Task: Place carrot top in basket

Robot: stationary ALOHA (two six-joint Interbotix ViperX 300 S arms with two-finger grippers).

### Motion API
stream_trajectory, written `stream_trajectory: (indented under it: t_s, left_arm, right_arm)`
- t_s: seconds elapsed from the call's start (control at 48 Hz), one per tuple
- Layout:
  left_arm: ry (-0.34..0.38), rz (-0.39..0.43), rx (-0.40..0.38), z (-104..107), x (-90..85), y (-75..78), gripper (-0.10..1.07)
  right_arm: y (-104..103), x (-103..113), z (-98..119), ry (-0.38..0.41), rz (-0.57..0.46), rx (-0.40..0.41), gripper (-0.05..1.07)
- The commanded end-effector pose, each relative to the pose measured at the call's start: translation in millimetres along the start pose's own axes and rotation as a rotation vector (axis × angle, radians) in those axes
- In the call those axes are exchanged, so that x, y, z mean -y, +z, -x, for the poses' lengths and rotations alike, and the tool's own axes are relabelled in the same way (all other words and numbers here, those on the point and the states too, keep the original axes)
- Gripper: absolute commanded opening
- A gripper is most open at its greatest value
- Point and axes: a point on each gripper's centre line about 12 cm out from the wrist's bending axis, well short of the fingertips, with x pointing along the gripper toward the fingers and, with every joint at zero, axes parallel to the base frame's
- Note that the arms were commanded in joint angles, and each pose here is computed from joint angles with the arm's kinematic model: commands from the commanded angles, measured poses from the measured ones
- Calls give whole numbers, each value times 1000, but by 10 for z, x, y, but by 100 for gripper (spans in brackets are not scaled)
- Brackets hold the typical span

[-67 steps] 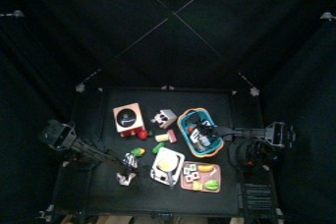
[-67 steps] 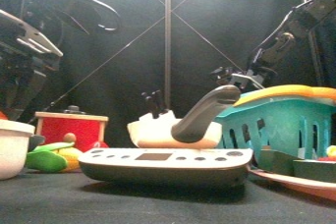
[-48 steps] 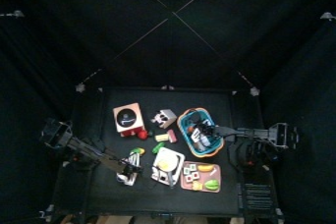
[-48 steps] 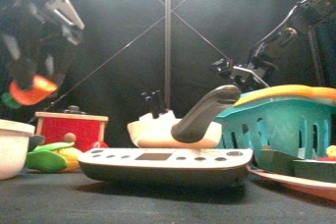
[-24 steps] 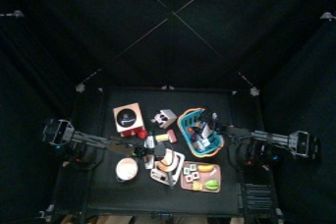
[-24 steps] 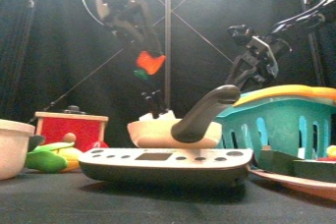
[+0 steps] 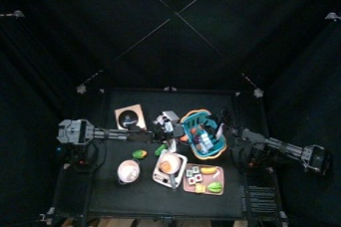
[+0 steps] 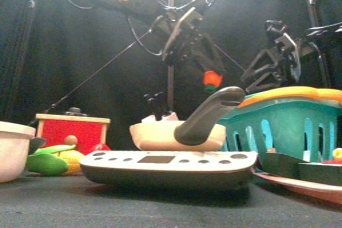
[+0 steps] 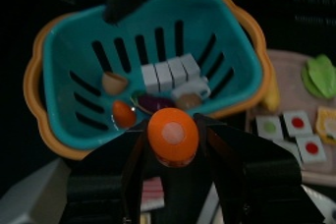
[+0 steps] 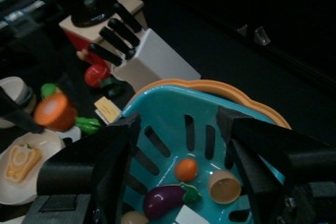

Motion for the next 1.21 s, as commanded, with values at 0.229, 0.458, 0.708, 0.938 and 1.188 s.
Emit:
stream_trajectory:
  t_s: [0.229,0.458,0.708,0.938,1.188]
  left_arm:
    - [32,36,81,-394,-221,338,73]
    - [62,56,29,-521,-339,244,74]
    - [54,85,24,-578,-334,202,87]
    - [52,102,26,-609,-346,213,95]
    - [42,91,57,-563,-309,295,95]
  right_arm:
    - [-33,149,60,-56,-13,17,95]
    - [-21,202,69,-79,-20,23,95]
    - [-7,207,68,-82,-21,27,95]
    - [-3,201,68,-77,-20,30,95]
    - [-3,201,68,-77,-19,30,95]
